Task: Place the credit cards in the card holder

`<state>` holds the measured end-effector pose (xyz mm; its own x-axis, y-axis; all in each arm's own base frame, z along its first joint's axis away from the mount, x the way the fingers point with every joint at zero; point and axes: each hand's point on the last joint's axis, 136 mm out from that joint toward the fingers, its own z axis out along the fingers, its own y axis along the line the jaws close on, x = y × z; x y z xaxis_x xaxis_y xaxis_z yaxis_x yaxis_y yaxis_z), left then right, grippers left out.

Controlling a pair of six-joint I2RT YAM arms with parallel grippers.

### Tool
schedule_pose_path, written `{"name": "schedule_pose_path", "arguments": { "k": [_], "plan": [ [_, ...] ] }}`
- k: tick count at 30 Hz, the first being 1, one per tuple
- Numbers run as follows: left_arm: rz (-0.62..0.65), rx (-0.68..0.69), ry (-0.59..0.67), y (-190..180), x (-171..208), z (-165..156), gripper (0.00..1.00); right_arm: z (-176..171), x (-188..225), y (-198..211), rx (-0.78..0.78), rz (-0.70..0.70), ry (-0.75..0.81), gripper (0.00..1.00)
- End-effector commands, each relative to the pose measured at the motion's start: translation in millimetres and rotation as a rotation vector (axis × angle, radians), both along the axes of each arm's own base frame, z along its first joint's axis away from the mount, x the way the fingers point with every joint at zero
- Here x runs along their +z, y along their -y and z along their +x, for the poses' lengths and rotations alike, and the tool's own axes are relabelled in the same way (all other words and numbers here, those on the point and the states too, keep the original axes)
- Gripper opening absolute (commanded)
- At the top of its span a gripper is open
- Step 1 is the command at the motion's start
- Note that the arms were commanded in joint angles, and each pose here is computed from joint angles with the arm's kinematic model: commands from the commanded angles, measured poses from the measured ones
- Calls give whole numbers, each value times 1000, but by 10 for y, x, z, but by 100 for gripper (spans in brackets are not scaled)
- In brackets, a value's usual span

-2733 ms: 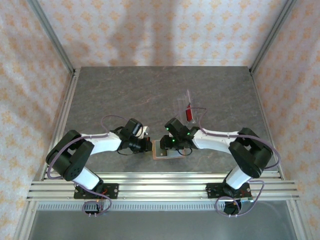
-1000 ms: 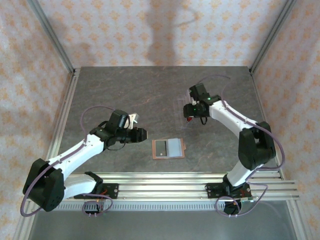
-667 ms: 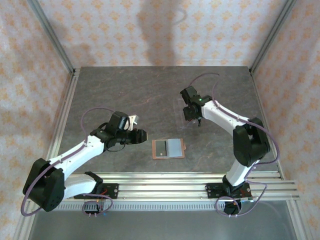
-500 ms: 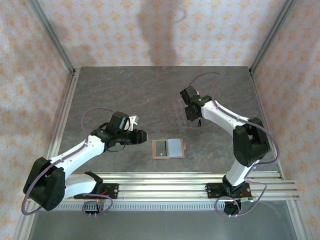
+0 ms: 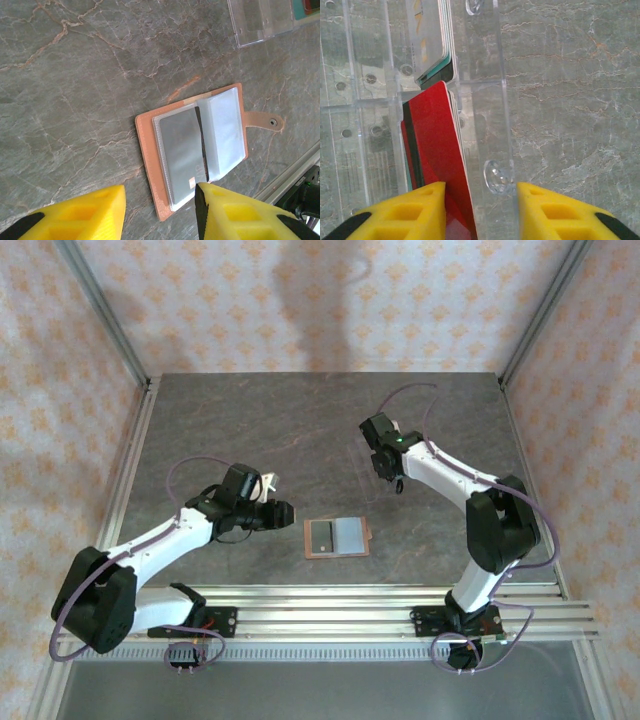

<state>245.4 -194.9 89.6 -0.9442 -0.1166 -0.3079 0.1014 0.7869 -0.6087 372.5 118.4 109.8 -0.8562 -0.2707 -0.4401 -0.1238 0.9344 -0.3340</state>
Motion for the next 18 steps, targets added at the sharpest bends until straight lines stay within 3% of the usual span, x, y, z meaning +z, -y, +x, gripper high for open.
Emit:
{"name": "schedule_pose_path", "arguments": {
  "k": [1, 8, 11, 18],
  "plan": [
    [-9, -17, 11, 20, 33, 30, 42, 2, 92, -1, 1, -19, 10, 33],
    [-3, -21, 7, 15, 16, 20, 42, -7, 114, 4, 5, -29, 8, 26],
    [-10, -12, 13, 14, -3, 31, 42, -8, 132, -2, 8, -29, 9, 18],
    [-12, -13, 6, 20, -36, 24, 42, -23, 131, -8, 10, -27, 6, 15]
  ]
}}
